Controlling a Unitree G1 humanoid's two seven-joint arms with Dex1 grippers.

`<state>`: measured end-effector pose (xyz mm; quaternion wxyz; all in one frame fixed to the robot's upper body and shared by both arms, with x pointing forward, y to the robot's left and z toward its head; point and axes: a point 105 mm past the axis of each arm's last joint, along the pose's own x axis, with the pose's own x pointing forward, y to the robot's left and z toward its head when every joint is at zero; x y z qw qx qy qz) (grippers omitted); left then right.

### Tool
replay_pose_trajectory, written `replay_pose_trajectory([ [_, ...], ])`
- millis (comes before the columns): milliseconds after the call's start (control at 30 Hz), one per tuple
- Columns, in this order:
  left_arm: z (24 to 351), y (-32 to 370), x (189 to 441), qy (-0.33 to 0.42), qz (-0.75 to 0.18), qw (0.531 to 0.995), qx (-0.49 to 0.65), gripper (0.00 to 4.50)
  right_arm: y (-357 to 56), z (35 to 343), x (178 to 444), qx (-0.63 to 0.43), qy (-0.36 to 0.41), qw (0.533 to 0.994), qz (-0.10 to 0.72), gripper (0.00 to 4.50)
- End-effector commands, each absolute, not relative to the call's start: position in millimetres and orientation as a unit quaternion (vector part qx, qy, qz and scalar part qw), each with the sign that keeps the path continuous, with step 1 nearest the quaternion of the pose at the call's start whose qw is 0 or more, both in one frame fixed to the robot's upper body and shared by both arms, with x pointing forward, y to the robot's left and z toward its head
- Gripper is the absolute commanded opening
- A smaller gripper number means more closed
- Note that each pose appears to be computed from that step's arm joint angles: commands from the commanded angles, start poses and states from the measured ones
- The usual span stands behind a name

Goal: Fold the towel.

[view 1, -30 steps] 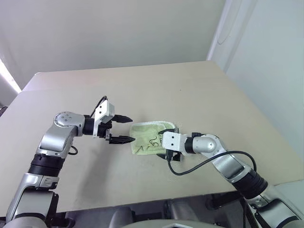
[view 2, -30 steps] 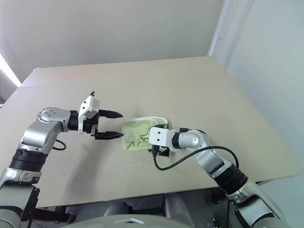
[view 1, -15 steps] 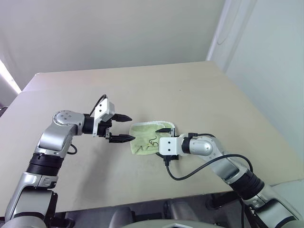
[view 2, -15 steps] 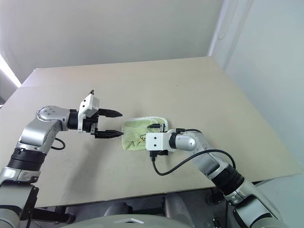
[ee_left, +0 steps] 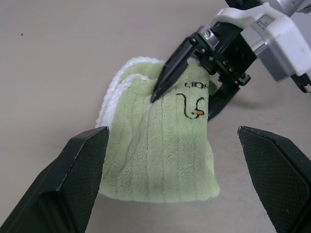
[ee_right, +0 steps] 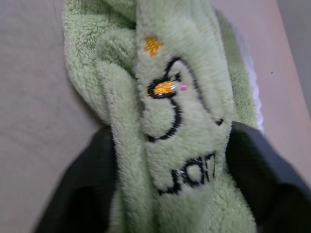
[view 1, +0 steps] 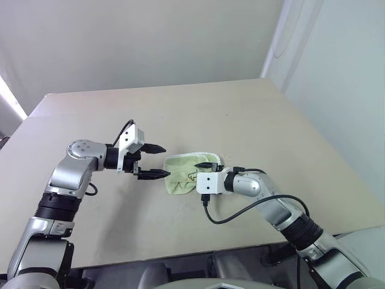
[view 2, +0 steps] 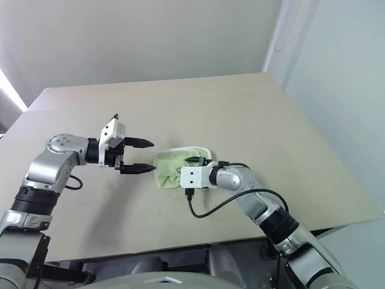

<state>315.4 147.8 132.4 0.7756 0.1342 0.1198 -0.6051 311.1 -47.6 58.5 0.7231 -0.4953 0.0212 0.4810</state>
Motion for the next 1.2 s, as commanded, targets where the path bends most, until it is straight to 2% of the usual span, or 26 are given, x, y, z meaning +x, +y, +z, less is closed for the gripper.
replay_pose_trajectory([
  [33, 144.1, 151.4, 318.7, 0.095, -0.601, 0.780, 0.147, 4.50, -47.3, 69.1, 314.6, -0.504, 0.003, 0.722, 0.474, 2.58],
  [133, 141.2, 153.1, 320.1, 0.097, -0.599, 0.781, 0.148, 4.50, -46.1, 69.3, 313.5, -0.501, 0.002, 0.724, 0.475, 1.92],
  [267, 137.8, 152.8, 322.6, 0.097, -0.599, 0.781, 0.148, 4.50, -46.3, 73.4, 317.6, -0.494, 0.000, 0.736, 0.462, 0.46],
  [333, 136.9, 152.6, 323.8, 0.097, -0.599, 0.781, 0.147, 4.50, -46.1, 75.3, 318.4, -0.491, 0.000, 0.739, 0.462, 0.02],
  [500, 134.1, 153.5, 328.3, 0.097, -0.598, 0.782, 0.145, 4.50, -51.9, 94.1, 329.0, -0.472, -0.011, 0.765, 0.437, 0.02],
  [667, 129.5, 155.5, 330.6, 0.100, -0.596, 0.783, 0.145, 4.50, -66.1, 137.4, 342.9, -0.435, -0.040, 0.807, 0.398, 0.02],
  [767, 128.0, 154.4, 330.2, 0.100, -0.597, 0.782, 0.146, 4.50, -102.1, 167.9, 361.4, -0.449, -0.048, 0.829, 0.330, 0.02],
  [933, 127.6, 152.1, 329.9, 0.098, -0.600, 0.781, 0.144, 4.50, -163.3, 187.9, 378.8, -0.497, -0.022, 0.833, 0.242, 0.02],
  [1033, 126.6, 150.9, 329.4, 0.099, -0.603, 0.778, 0.144, 4.50, -186.7, 184.3, 379.6, -0.512, 0.002, 0.829, 0.223, 0.02],
  [1100, 125.9, 150.6, 329.8, 0.099, -0.604, 0.778, 0.144, 4.50, -191.6, 170.6, 375.7, -0.515, 0.021, 0.825, 0.231, 0.02],
  [1200, 125.4, 150.7, 330.9, 0.099, -0.605, 0.777, 0.144, 4.50, -192.1, 130.9, 365.5, -0.504, 0.071, 0.821, 0.258, 0.02],
])
